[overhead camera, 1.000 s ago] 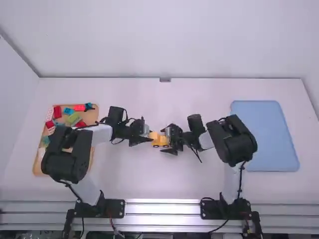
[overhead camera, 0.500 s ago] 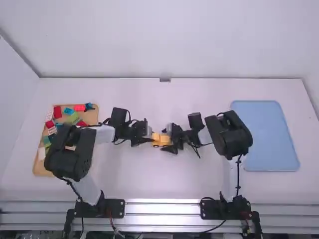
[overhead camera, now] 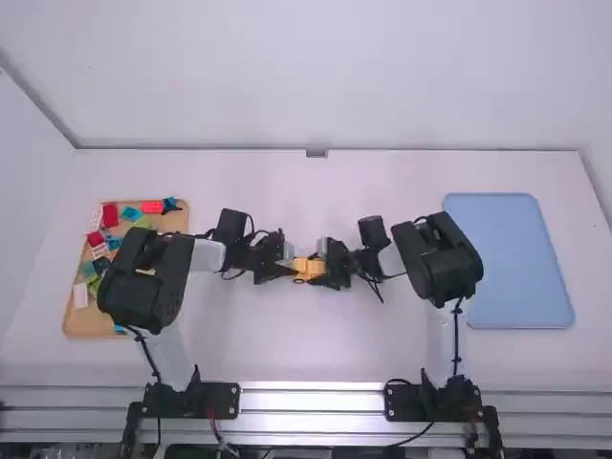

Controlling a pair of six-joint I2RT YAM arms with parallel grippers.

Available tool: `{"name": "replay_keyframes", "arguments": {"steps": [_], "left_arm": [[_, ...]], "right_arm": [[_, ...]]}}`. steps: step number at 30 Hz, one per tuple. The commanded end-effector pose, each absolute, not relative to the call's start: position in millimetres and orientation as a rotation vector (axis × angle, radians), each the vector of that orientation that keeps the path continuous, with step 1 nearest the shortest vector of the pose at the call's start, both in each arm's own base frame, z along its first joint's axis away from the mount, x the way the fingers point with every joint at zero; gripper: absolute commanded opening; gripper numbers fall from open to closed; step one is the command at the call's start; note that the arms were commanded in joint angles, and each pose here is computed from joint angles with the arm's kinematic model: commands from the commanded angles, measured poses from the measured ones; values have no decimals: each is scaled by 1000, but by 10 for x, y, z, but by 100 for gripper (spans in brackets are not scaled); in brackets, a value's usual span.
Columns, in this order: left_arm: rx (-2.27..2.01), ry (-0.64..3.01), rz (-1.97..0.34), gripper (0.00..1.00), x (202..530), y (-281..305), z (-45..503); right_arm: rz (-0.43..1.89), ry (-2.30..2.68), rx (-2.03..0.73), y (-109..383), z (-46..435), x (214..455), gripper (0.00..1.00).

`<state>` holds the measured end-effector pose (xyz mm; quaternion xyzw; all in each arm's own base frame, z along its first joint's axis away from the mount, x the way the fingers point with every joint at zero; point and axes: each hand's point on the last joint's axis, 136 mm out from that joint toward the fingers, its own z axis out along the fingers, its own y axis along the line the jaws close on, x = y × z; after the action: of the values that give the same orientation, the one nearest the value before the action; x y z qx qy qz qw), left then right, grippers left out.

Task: Assemble lego blocks to make yellow taxi

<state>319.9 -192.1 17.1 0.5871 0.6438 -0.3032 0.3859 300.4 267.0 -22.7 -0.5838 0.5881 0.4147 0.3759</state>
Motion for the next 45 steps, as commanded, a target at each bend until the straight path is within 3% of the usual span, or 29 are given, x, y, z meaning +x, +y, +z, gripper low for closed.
{"name": "replay_keyframes", "arguments": {"steps": [1,27,30,32,45], "left_arm": [[1496,1631,-795,4,3205,-1961,175],[1558,1687,-721,2,3179,-2002,35],[1555,1691,-721,5,3182,-1991,35],[1556,1692,-726,12,3172,-2004,35],[1529,1648,-833,8,3080,-2059,131]], "right_arm": [[1051,1521,-1499,2679,-275,3019,47],[1101,1545,-1526,2621,-311,2942,43],[1100,1544,-1527,2621,-310,2945,44],[1099,1548,-1523,2621,-310,2951,47],[1088,1553,-1520,2605,-315,2974,49]]}}
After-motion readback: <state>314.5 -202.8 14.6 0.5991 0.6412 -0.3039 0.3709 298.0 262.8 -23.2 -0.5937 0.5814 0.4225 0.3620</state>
